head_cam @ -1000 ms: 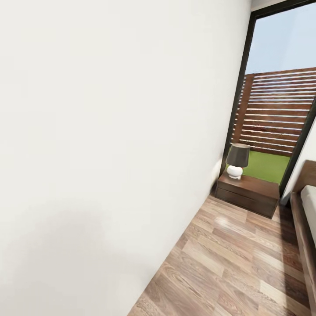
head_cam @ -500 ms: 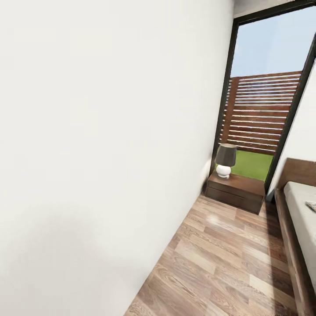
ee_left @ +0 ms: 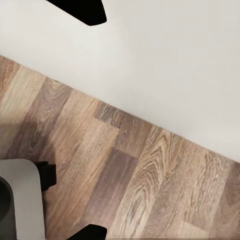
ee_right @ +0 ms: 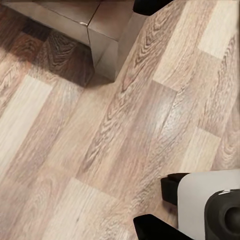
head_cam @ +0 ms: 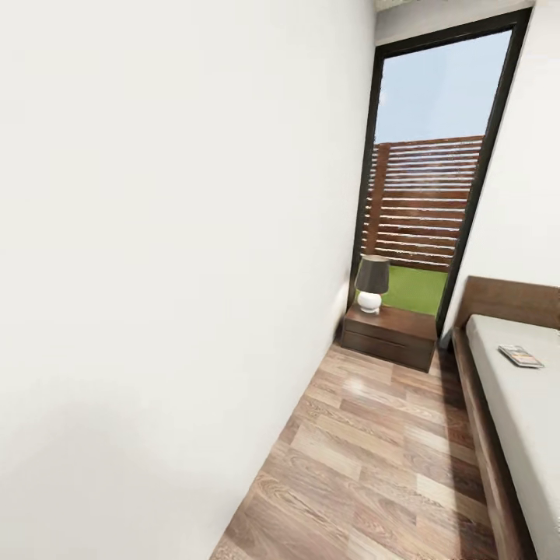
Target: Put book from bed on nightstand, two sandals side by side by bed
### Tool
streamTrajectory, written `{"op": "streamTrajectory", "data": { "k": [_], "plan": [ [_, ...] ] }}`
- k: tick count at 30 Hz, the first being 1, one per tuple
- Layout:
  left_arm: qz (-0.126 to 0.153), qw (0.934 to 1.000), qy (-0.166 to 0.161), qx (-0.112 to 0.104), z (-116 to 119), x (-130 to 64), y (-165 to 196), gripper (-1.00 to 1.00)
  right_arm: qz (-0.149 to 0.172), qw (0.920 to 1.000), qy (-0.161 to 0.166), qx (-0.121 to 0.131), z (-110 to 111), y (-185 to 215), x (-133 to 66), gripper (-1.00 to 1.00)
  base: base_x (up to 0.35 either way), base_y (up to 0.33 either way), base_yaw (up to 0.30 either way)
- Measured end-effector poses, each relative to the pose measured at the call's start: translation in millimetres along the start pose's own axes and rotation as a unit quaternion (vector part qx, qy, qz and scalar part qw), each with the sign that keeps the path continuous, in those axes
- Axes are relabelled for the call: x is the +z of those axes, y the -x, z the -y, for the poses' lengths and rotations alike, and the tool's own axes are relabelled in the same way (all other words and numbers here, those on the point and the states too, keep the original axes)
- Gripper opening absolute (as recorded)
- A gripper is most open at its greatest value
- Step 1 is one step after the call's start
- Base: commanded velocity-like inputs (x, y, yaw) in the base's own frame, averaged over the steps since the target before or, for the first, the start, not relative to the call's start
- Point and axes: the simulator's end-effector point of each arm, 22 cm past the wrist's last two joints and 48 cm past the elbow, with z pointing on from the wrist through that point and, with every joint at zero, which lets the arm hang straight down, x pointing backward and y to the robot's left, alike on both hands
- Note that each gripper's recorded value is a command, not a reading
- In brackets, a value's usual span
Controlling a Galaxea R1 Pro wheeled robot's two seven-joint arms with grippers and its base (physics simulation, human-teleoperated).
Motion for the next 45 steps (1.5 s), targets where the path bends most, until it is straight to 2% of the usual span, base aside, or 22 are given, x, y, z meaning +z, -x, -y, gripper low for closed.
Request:
{"op": "streamTrajectory", "data": {
  "k": [35,45],
  "plan": [
    [0.002,1.0000,-0.001,0.000,1.0,-0.1,1.3,1.00,0.001,1.0000,0.001,0.000,-1.1,0.8,-0.2,1.00,0.000,0.000,-0.015],
    [0.001,1.0000,-0.001,0.000,1.1,-0.1,1.3,1.00,0.001,1.0000,0.001,0.000,-0.8,0.5,-0.2,1.00,0.000,0.000,-0.173]
  ]
}}
